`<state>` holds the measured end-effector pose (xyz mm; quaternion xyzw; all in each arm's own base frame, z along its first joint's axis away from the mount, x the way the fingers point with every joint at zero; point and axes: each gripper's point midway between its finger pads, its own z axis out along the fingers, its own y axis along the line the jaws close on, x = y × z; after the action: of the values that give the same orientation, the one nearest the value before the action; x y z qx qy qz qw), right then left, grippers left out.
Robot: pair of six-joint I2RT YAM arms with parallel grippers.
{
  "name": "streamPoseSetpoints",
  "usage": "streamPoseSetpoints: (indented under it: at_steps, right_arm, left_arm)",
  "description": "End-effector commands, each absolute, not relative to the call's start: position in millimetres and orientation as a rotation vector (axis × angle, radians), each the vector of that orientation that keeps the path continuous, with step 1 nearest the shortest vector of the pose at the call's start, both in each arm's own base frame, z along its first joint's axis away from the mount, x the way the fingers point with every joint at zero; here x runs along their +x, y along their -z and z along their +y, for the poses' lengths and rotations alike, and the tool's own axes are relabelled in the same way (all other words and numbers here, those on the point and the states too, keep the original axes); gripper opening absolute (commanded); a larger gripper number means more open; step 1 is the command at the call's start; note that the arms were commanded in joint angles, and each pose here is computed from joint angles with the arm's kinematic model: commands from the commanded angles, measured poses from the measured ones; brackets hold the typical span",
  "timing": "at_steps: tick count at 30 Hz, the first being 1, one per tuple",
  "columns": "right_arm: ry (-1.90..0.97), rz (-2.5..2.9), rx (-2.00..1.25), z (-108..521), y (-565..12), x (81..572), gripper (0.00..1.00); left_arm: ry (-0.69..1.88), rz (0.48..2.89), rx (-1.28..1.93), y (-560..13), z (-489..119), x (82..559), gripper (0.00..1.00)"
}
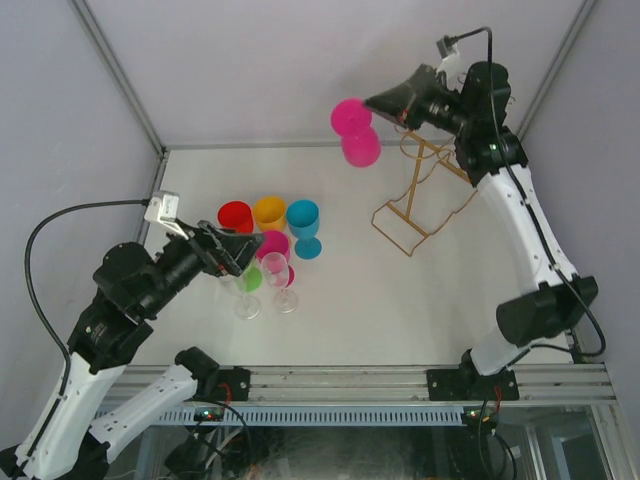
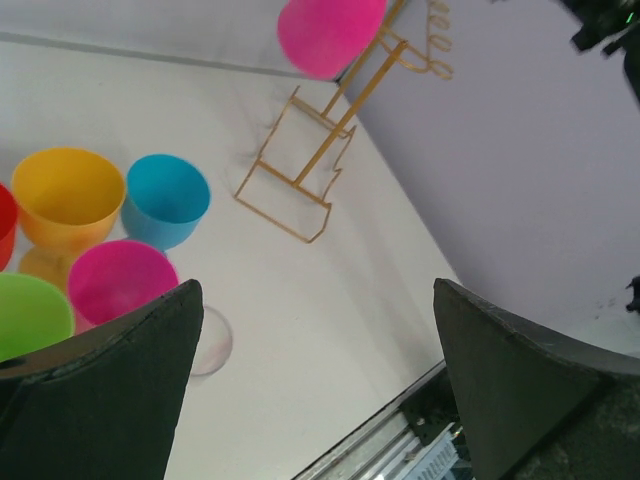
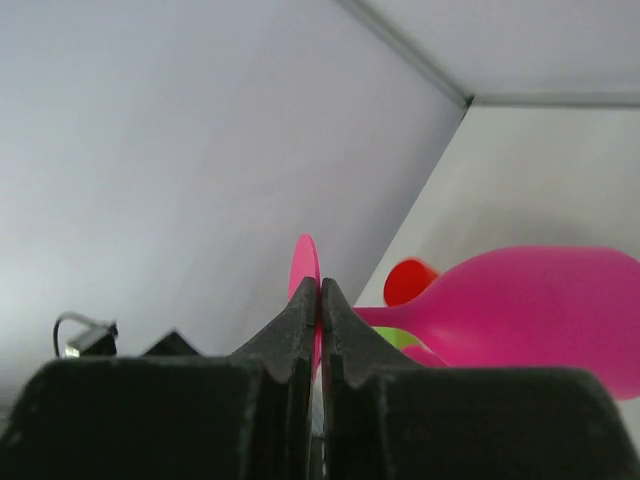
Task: Take the wine glass off the wine glass rack
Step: Place the wine glass at the center of the board.
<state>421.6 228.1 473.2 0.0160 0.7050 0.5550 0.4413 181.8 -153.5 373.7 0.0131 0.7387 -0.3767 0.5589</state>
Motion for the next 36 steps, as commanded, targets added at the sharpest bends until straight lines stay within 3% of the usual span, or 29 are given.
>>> streamPoseSetpoints:
  at_steps: [1,10,17,20,24,30,36]
  right_arm:
    - [-1.372,1.652,-0.128,237.4,-488.4,353.5,0.00]
    - [-1.434,1.675,-0.205,252.9,-450.0,251.3,0.00]
    - [-1.452,1.742,-0.228,264.1,-416.6,205.9,0.00]
    - [-1.451,1.745,-0.232,265.4,-409.8,194.6,0.00]
    - [-1.463,1.756,-0.231,266.2,-401.9,186.2,0.00]
    - [-1.485,1.748,-0.269,268.0,-399.1,174.7,0.00]
    - [-1.487,1.759,-0.257,267.8,-391.6,172.1,0.00]
  left_arm:
    - [1.047,1.616,0.037,-405.0,-167.8,175.8,1.00]
    - [1.422,1.526,0.183,-435.4,-222.5,162.5,1.00]
    - [1.568,1.617,0.272,-418.0,-264.8,162.8,0.97]
    - [1.601,1.661,0.310,-407.1,-283.2,158.9,0.91]
    - [1.623,1.694,0.337,-397.5,-294.8,155.3,0.72]
    - [1.632,1.689,0.363,-394.2,-297.9,153.7,0.33]
    - [1.680,1.656,0.499,-396.4,-303.1,138.3,0.09]
